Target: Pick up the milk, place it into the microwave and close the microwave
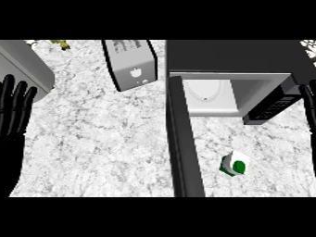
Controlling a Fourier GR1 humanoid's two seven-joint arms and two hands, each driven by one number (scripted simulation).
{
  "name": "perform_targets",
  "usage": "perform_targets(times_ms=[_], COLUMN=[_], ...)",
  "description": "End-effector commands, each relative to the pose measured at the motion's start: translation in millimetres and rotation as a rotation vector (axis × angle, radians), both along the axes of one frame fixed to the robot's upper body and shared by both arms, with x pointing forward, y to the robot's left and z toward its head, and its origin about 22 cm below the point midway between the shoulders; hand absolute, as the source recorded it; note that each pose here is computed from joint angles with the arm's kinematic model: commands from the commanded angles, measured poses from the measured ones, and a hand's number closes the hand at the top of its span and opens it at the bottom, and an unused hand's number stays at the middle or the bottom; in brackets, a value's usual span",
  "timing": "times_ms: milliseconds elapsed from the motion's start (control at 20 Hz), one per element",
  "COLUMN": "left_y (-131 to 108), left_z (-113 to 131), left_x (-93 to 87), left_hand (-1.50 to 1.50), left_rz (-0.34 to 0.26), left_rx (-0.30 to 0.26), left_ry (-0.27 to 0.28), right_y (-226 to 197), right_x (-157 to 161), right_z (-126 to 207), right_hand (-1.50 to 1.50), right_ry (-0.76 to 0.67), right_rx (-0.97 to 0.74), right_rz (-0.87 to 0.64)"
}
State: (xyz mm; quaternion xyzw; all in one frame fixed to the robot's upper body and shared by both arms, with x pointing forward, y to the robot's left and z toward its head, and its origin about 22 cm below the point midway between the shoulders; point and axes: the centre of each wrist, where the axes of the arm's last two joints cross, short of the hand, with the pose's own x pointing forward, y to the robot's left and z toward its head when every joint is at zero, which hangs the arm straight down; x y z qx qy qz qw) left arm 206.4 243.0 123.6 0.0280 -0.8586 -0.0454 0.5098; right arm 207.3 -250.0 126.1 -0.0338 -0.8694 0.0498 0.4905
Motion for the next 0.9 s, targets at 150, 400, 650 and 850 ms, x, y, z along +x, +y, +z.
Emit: perform_targets(times_ms=[150,400,650,850], left_y=[-26,-39,-45,-20], left_z=[15,-7,-9,-9], left_x=[-19.5,-34.9,-63.0,-83.4], left_hand=[-1.5,-1.5,-1.5,-1.5], left_rz=[0.052,0.026,0.057,0.031], left_rx=[0.011,-0.175,-0.174,-0.173], left_ry=[-0.028,0.112,0.101,0.1], right_y=[54,105,138,142], right_x=[-19,-29,-35,-58], right_z=[-4,-14,5,-19], right_hand=[-1.5,-1.5,-1.5,-1.5], right_ry=[0.0,0.136,0.121,0.107], right_rx=[0.058,0.189,0.179,0.171], right_rz=[-0.108,0.1,0.102,0.04])
